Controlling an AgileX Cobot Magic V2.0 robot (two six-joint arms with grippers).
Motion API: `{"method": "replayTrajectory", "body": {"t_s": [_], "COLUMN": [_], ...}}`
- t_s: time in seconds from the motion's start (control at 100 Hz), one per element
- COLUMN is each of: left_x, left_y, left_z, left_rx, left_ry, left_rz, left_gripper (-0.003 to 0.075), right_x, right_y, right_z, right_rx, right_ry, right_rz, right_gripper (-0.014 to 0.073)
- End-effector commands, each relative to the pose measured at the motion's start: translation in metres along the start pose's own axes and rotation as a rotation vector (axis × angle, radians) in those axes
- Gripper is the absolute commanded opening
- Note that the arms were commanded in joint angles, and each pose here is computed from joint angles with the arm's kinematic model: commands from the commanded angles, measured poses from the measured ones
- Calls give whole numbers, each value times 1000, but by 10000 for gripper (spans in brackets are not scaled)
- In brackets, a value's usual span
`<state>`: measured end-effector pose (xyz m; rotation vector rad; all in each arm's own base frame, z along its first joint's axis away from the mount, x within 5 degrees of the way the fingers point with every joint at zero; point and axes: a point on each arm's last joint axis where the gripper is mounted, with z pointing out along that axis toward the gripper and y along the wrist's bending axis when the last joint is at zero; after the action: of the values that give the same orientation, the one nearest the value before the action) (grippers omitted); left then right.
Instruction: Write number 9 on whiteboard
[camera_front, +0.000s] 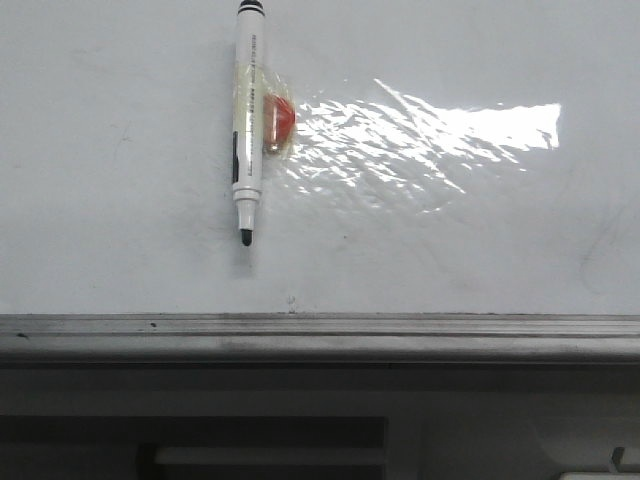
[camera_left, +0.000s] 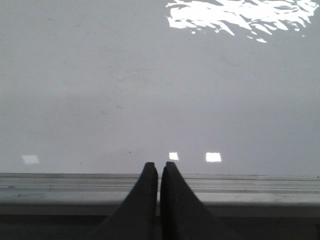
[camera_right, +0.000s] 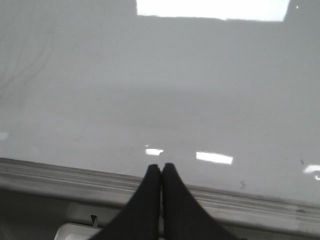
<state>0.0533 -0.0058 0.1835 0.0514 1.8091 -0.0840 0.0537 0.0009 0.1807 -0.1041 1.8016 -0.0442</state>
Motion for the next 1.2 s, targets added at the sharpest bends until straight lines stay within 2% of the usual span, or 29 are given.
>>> {"method": "replayTrajectory", "body": {"t_s": [0.0, 0.76, 0.85, 0.99, 1.05, 1.1, 1.12, 1.14, 1.19], "left_x": [0, 0, 0, 0, -3, -8, -10, -11, -14], "left_y": [1, 1, 1, 0, -1, -4, -5, -6, -7], "left_z": [0, 0, 0, 0, 0, -1, -1, -1, -2], "left_rx": [-5, -5, -5, -4, 18, 65, 93, 98, 136], "left_ry": [-56, -56, -56, -59, -87, -134, -151, -159, -180], "left_rz": [-14, -14, -14, -18, -98, -289, -405, -433, -608], "left_gripper": [-20, -20, -20, -20, -20, -20, -20, -20, -20], "right_x": [6, 6, 1, -15, -22, -27, -29, -31, -33], "right_y": [0, 0, 0, -1, -1, -2, -2, -3, -5], "right_z": [2, 2, 1, -1, -3, -5, -6, -7, -8], "right_rx": [12, 12, 13, 16, 12, 10, 9, 8, 6], "right_ry": [-13, -13, -65, -242, -320, -388, -413, -427, -465], "right_rz": [-18, -18, -18, 0, 45, 103, 138, 162, 250], "right_gripper": [-61, -61, -61, -61, -61, -61, -61, -61, -61]}}
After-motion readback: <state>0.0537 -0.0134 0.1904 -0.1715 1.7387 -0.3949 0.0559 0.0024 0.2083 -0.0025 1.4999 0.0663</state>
